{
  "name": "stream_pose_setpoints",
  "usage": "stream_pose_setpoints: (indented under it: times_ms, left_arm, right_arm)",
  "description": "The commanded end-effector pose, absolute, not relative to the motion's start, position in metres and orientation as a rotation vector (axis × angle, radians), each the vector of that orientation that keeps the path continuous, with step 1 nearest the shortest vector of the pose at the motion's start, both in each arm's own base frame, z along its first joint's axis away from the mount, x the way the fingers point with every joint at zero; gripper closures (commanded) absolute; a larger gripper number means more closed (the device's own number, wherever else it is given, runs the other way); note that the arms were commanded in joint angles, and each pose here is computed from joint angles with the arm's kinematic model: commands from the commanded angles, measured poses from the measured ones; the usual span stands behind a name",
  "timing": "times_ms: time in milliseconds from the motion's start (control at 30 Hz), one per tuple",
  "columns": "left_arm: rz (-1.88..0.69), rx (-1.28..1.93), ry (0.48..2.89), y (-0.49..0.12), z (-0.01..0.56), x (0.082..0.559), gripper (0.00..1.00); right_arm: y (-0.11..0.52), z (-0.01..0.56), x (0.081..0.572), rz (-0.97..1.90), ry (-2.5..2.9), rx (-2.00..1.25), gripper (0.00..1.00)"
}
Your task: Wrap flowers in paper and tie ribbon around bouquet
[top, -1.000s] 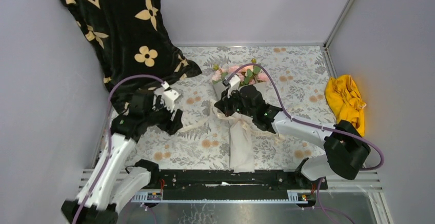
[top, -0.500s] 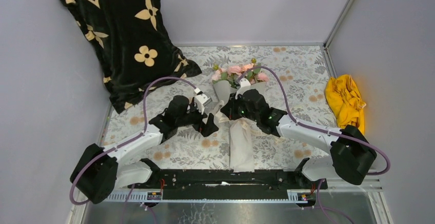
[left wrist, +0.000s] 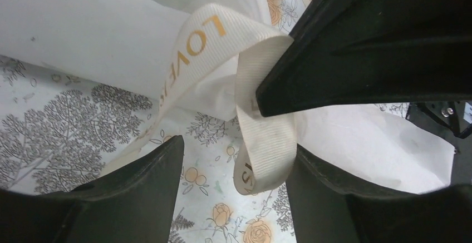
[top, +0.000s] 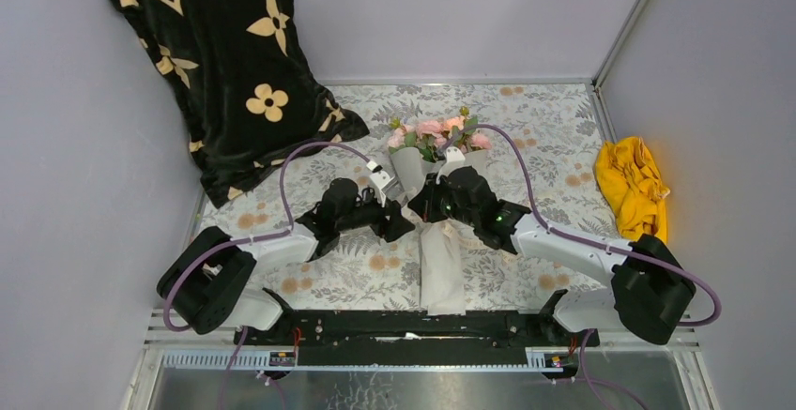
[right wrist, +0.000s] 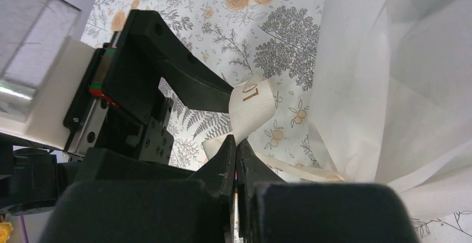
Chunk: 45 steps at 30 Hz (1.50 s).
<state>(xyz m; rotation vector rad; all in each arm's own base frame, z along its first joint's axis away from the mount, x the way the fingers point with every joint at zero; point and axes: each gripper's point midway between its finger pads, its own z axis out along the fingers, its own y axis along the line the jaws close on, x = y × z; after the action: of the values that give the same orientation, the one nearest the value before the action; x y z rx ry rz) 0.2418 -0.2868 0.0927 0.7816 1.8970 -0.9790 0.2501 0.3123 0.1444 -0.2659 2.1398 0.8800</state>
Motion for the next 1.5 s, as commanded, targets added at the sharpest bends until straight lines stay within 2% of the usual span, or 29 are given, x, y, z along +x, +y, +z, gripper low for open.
stream_pose_setpoints:
  times_ms: [0, 133, 300, 400, 433, 467, 500, 567, 633, 667, 733, 833, 1000, 1200, 1467]
  left_arm:
    - [-0.917, 0.836, 1.711, -0.295, 0.120, 0.263, 0.32]
    - [-0.967, 0.850, 1.675, -0.302, 0.124, 0.261, 0.46]
    - [-1.039, 0.766, 1.765, -0.308, 0.115, 0.260, 0.71]
    - [-1.047, 0.771, 1.751, -0.310, 0.118, 0.258, 0.95]
    - [-1.049, 0.776, 1.746, -0.311, 0.120, 0.258, 1.00]
    - [-1.052, 0.784, 1.741, -0.312, 0.121, 0.256, 1.00]
    - [-1.047, 0.789, 1.739, -0.312, 0.122, 0.254, 1.00]
    - [-1.039, 0.790, 1.742, -0.313, 0.121, 0.250, 1.00]
    - [-1.038, 0.824, 1.721, -0.315, 0.119, 0.242, 1.00]
    - [-1.029, 0.849, 1.699, -0.315, 0.119, 0.238, 1.00]
    - [-0.996, 0.896, 1.641, -0.316, 0.121, 0.234, 1.00]
    - [-0.975, 0.909, 1.602, -0.318, 0.124, 0.233, 1.00]
    - [-0.988, 0.928, 1.601, -0.318, 0.121, 0.224, 1.00]
    - [-0.981, 0.980, 1.574, -0.322, 0.119, 0.216, 1.00]
    - [-0.878, 1.220, 1.342, -0.325, 0.120, 0.204, 1.00]
  right_arm:
    - [0.313, 0.176, 0.255, 0.895, 2.072, -0.258, 1.00]
    - [0.313, 0.181, 0.255, 0.898, 2.061, -0.264, 1.00]
    - [0.318, 0.186, 0.252, 0.932, 2.054, -0.287, 1.00]
    - [0.316, 0.182, 0.250, 0.928, 2.069, -0.290, 1.00]
    - [0.313, 0.181, 0.250, 0.909, 2.077, -0.293, 1.00]
    - [0.307, 0.178, 0.251, 0.861, 2.095, -0.290, 0.99]
    - [0.295, 0.176, 0.255, 0.771, 2.120, -0.274, 0.90]
    - [0.255, 0.172, 0.263, 0.513, 2.185, -0.207, 0.65]
    - [0.203, 0.174, 0.266, 0.220, 2.220, -0.089, 0.46]
    - [0.176, 0.175, 0.263, 0.083, 2.230, -0.027, 0.39]
    - [0.137, 0.169, 0.252, -0.096, 2.260, 0.062, 0.31]
    - [0.099, 0.142, 0.236, -0.193, 2.378, 0.159, 0.28]
    - [0.075, 0.109, 0.233, -0.135, 2.474, 0.306, 0.27]
    - [0.046, 0.082, 0.262, -0.158, 2.530, 0.405, 0.26]
    - [0.038, 0.032, 0.291, -0.140, 2.651, 0.419, 0.23]
